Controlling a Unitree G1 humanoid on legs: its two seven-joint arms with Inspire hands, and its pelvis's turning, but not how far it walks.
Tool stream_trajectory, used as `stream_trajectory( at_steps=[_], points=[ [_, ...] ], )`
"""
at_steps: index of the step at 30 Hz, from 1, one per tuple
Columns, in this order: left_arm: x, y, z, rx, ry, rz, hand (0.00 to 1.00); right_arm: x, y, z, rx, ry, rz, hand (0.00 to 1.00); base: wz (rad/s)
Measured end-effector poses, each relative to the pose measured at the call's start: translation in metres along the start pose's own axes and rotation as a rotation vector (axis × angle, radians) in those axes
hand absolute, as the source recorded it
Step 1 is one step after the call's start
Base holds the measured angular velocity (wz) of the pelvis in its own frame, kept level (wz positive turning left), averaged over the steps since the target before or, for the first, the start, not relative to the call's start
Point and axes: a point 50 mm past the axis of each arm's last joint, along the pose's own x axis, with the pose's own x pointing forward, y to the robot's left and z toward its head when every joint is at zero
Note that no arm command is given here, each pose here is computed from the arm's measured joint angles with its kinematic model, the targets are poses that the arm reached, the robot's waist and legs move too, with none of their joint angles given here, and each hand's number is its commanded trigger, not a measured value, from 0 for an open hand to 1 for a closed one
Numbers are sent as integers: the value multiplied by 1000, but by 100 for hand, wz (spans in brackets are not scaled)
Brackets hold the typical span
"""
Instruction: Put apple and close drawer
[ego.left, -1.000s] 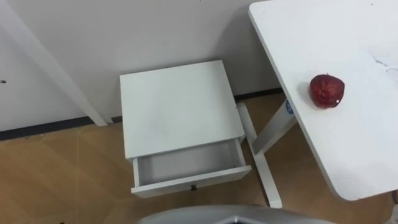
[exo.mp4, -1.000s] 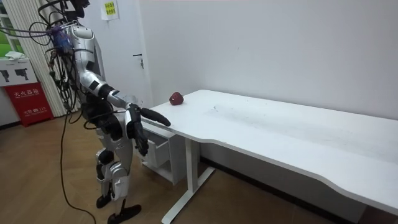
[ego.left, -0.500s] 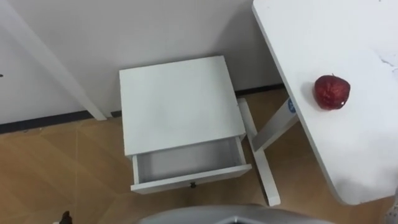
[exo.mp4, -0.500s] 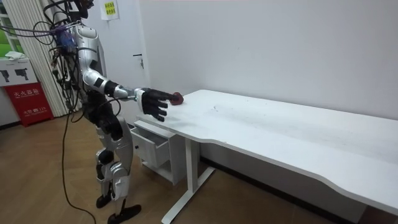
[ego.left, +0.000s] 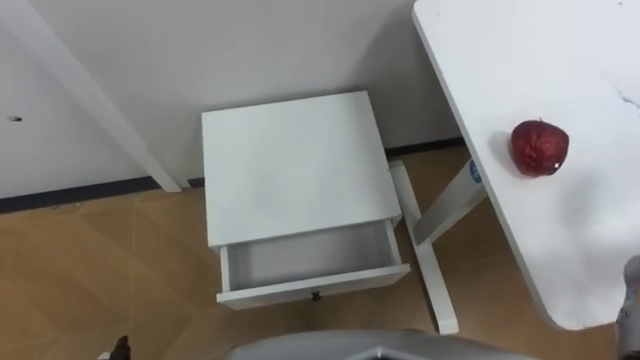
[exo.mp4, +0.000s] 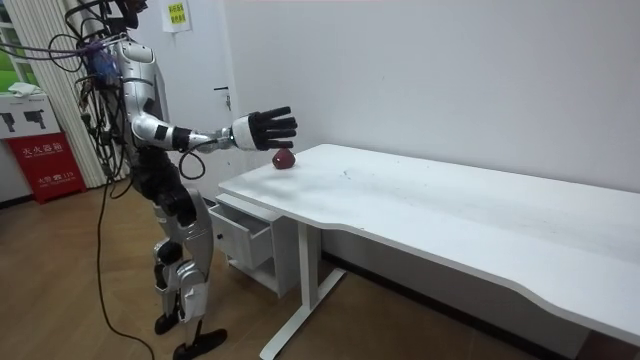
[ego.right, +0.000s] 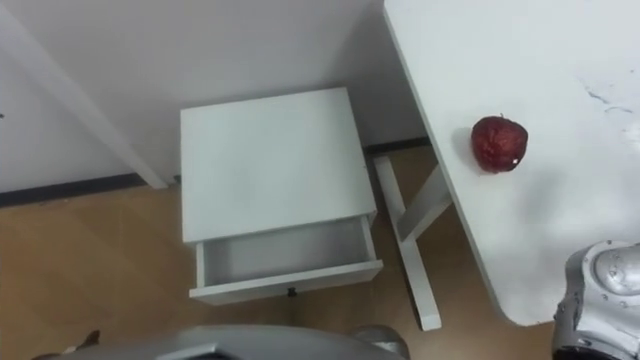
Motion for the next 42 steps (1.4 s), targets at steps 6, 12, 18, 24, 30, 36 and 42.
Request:
stream_trajectory(
  at_steps=[6,12,18,24,30,36,42],
  points=[
    [3,-1,9,-5,-25,-9,0,-16,27,14,52,-32,256,0,2],
    [3,-1,8,-1,-13,-20,0,-34,41,9,25,10,489,0,7],
    [1,-5,3,37,8,-38,0,-57,50,-4,-76,43,713,0,3],
    [1,-4,6,41,-9,-36,0,-62,53,-5,-119,24,802,0,2],
    [0,-3,7,41,-22,-33,0,-67,56,-6,-121,36,857,0,0],
    [0,-4,5,42,-20,-33,0,-70,55,-11,-139,63,891,0,0],
    [-1,-5,3,42,-4,-36,0,-75,44,-30,-213,143,921,0,0]
  ],
)
